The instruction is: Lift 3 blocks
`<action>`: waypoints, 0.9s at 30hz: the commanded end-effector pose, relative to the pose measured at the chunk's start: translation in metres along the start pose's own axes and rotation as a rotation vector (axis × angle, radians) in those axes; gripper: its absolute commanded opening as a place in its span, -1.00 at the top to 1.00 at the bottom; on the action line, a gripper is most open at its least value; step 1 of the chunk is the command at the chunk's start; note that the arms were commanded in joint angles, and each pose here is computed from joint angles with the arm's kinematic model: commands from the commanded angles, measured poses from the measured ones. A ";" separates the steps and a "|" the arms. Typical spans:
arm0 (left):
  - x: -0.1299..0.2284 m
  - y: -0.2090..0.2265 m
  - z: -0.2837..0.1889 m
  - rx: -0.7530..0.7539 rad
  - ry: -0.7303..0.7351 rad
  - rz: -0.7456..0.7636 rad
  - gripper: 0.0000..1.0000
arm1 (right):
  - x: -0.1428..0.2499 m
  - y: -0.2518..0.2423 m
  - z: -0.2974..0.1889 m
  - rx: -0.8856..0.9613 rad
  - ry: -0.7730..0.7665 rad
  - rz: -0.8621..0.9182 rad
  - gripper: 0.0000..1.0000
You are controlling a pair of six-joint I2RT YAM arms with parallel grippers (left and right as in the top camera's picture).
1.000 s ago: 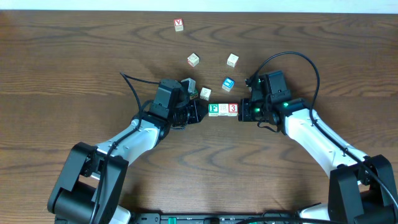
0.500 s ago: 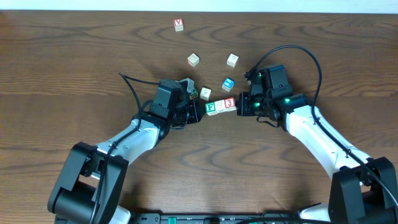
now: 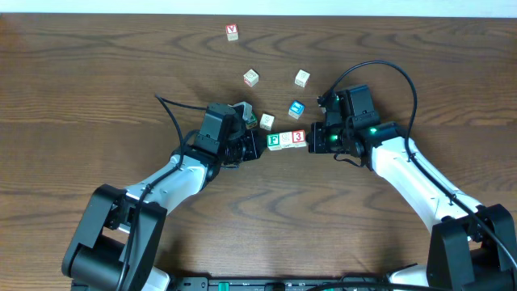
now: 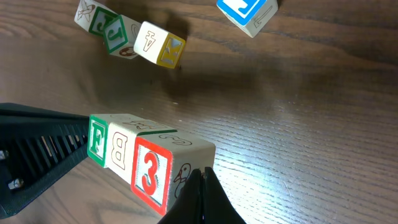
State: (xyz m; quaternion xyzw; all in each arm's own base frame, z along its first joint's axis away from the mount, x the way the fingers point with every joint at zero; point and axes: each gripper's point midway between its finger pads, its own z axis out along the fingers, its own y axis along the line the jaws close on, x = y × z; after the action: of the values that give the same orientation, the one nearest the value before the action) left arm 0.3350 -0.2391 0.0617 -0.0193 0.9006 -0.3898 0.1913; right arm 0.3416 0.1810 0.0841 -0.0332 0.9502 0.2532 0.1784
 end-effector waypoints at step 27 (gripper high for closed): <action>-0.008 -0.084 -0.019 0.249 0.027 0.129 0.86 | 0.013 0.067 -0.011 -0.268 0.069 -0.082 0.98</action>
State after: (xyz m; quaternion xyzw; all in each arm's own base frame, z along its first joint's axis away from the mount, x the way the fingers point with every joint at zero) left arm 0.3390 -0.2411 0.0795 -0.0128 0.8926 -0.3994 0.2085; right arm 0.3420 0.1760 0.0814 -0.0285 0.9540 0.2385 0.1792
